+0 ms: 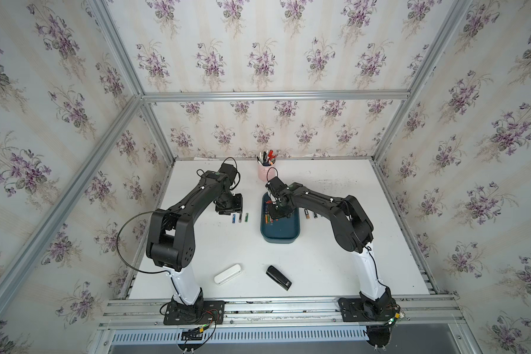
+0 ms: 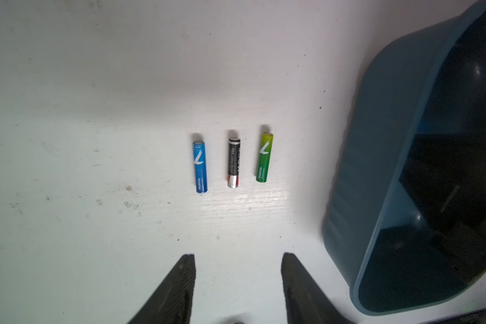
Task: Take the batteries out of the storage box
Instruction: Pick up the battery from the storage box, then place the battery at the center of the board.
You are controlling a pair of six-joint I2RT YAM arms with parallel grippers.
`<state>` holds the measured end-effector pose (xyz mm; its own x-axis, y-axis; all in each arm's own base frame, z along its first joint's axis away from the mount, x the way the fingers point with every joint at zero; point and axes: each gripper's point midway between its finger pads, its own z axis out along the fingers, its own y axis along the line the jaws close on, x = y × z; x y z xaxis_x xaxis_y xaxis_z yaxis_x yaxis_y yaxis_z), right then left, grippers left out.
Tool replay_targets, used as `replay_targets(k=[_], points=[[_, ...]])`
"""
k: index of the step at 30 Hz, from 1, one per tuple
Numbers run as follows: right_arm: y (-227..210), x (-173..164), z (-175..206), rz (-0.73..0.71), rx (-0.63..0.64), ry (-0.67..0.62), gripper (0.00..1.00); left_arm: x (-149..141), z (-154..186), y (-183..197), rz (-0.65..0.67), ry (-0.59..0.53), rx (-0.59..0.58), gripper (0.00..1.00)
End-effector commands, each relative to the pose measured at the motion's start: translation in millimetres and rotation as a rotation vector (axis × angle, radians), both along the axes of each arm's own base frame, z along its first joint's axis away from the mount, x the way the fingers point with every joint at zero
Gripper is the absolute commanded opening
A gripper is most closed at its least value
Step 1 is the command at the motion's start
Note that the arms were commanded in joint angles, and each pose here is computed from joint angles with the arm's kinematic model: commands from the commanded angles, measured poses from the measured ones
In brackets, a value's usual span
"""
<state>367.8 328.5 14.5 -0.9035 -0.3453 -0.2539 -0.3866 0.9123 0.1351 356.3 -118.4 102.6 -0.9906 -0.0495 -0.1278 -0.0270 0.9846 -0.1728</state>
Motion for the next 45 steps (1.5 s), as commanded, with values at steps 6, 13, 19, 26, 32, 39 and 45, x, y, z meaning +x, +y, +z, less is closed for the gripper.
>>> replay_targets(k=[6, 13, 19, 26, 32, 39, 45], points=[[-6, -9, 17, 0.000, -0.010, 0.025, 0.11, -1, 8, -6, -0.052, 0.003, 0.062, 0.54], [-1, -6, 59, 0.003, 0.059, -0.022, 0.11, 0, 3, -13, -0.060, 0.016, 0.053, 0.54], [-7, -1, 89, -0.011, 0.122, -0.049, 0.11, 4, 5, -18, -0.061, 0.014, 0.045, 0.55], [-60, 25, 107, -0.095, 0.104, -0.093, 0.11, 5, 6, -18, -0.069, 0.016, 0.051, 0.55], [-155, 51, 90, -0.249, 0.039, -0.102, 0.11, 4, 4, -20, -0.073, 0.019, 0.049, 0.54], [-214, 61, 50, -0.327, -0.033, -0.066, 0.10, 5, 0, -22, -0.076, 0.030, 0.047, 0.54], [-228, 53, 27, -0.336, -0.088, -0.028, 0.10, 5, -3, -24, -0.079, 0.039, 0.053, 0.54]])
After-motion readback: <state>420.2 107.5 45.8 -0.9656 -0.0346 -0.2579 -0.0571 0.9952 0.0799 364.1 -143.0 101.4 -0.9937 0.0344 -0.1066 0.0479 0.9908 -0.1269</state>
